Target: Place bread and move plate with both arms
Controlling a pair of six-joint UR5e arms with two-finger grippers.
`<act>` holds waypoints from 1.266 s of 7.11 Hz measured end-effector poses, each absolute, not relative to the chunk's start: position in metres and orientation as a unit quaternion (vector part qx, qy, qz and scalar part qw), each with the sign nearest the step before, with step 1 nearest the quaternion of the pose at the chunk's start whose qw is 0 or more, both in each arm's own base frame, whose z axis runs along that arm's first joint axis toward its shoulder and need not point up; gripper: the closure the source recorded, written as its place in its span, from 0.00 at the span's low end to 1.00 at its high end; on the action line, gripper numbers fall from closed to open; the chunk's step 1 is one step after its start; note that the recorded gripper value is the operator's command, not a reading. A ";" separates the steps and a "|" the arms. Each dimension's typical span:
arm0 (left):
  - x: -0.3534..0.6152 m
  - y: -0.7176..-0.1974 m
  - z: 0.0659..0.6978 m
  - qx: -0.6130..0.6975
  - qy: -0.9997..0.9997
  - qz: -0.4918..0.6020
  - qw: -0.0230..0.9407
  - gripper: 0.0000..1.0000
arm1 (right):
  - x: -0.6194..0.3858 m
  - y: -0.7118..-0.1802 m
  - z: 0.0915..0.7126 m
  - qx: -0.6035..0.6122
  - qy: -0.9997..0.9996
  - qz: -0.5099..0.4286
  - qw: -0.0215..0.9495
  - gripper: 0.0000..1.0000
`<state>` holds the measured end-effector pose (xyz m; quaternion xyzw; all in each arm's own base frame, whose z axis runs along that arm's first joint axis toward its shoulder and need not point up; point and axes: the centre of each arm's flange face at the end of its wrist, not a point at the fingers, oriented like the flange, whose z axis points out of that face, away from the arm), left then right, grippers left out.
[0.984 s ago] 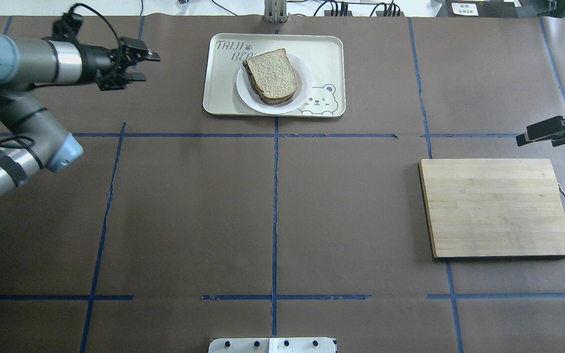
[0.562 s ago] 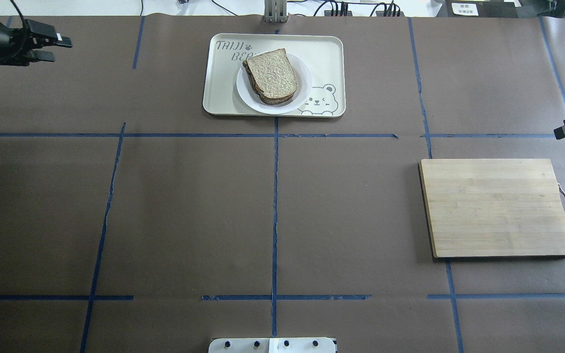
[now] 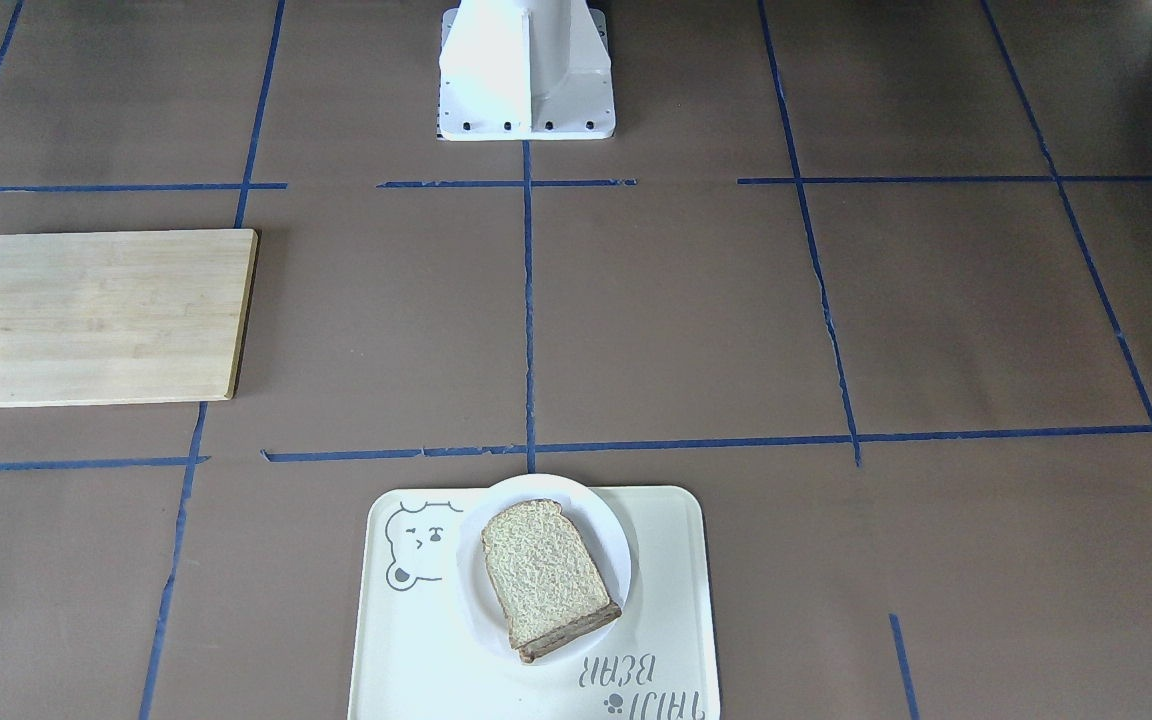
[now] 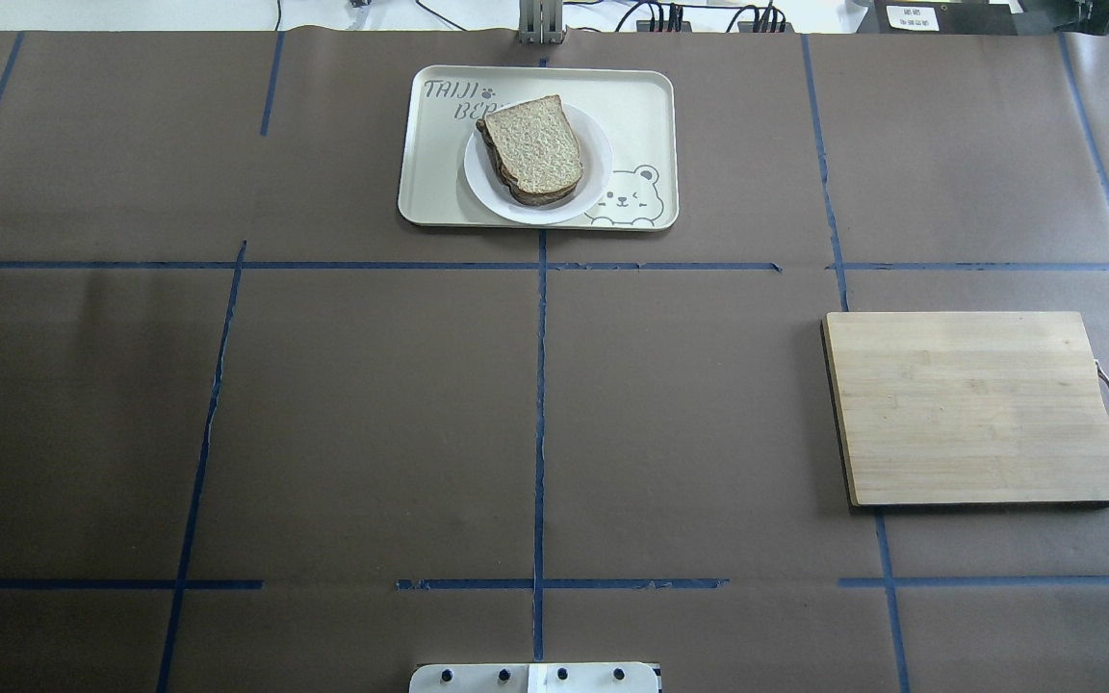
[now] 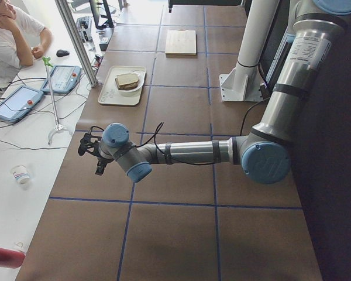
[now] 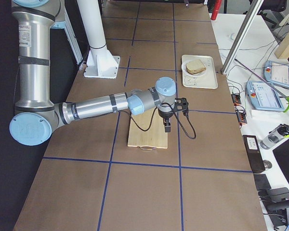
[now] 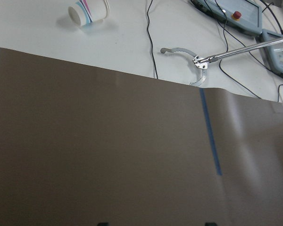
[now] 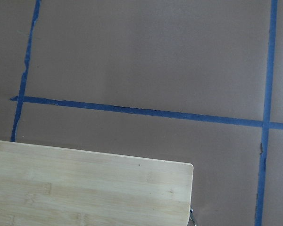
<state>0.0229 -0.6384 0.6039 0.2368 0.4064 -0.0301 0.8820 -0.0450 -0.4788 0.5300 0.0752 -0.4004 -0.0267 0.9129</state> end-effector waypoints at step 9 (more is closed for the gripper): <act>-0.049 -0.486 0.614 0.007 0.373 0.145 0.917 0.01 | 0.041 -0.408 0.615 0.030 -0.372 -0.102 0.922 0.00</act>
